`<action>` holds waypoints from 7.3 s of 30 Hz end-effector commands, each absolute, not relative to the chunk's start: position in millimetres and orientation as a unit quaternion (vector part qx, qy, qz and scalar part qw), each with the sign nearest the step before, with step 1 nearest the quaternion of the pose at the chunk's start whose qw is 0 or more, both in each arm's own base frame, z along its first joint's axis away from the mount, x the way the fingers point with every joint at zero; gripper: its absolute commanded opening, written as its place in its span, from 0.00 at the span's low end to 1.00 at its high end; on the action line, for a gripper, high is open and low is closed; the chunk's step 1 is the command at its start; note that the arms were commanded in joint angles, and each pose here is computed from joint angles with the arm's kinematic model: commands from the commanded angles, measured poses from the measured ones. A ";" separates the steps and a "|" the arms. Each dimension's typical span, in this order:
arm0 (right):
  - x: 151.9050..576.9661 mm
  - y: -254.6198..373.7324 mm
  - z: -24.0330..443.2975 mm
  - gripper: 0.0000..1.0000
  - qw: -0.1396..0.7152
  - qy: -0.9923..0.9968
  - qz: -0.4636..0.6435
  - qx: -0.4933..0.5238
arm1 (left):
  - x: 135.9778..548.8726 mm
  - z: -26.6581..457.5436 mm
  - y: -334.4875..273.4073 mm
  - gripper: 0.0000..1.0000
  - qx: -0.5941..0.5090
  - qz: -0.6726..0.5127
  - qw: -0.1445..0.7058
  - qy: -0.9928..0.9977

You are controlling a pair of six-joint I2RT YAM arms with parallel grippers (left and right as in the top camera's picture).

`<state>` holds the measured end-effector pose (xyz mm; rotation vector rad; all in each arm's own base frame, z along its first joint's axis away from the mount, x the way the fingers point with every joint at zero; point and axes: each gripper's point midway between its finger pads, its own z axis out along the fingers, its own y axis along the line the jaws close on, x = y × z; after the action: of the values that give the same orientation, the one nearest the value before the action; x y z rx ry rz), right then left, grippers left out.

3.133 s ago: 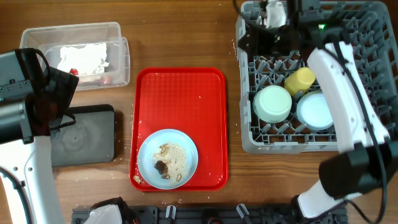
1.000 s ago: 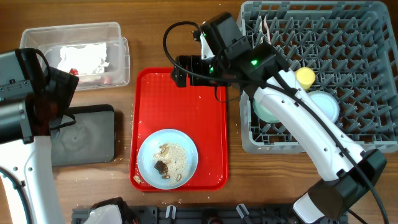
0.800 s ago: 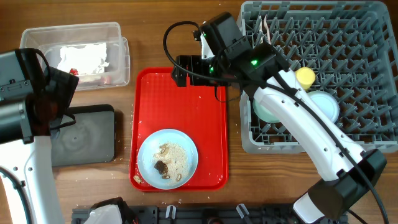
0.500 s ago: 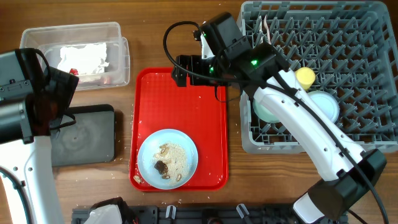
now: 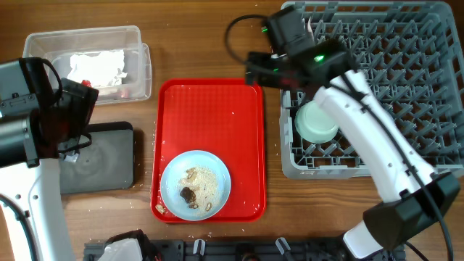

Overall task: Sort waste into correct bins and load items into the dishwasher rack
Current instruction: 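Reach the left gripper to the light-blue plate on the tray, then grasp the light-blue plate rim with the left gripper, then lift the plate and carry it left over the black tray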

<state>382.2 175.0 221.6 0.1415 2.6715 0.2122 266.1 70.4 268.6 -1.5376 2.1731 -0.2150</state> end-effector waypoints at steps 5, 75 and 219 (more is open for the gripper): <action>393.8 61.3 226.2 1.00 0.221 0.958 0.017 0.181 | 259.7 266.6 36.5 1.00 -0.541 -0.154 0.178 0.807; 418.4 3.5 236.7 1.00 0.266 0.932 0.009 0.248 | 216.7 30.3 -191.0 0.56 -0.357 0.059 0.033 0.932; 418.4 3.5 236.7 1.00 0.266 0.932 0.009 0.248 | 273.0 90.3 -112.4 0.04 -0.251 0.203 0.032 0.946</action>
<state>421.5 6.9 223.0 0.6690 2.5571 0.0312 257.4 -134.3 87.0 -0.8277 2.9105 0.5763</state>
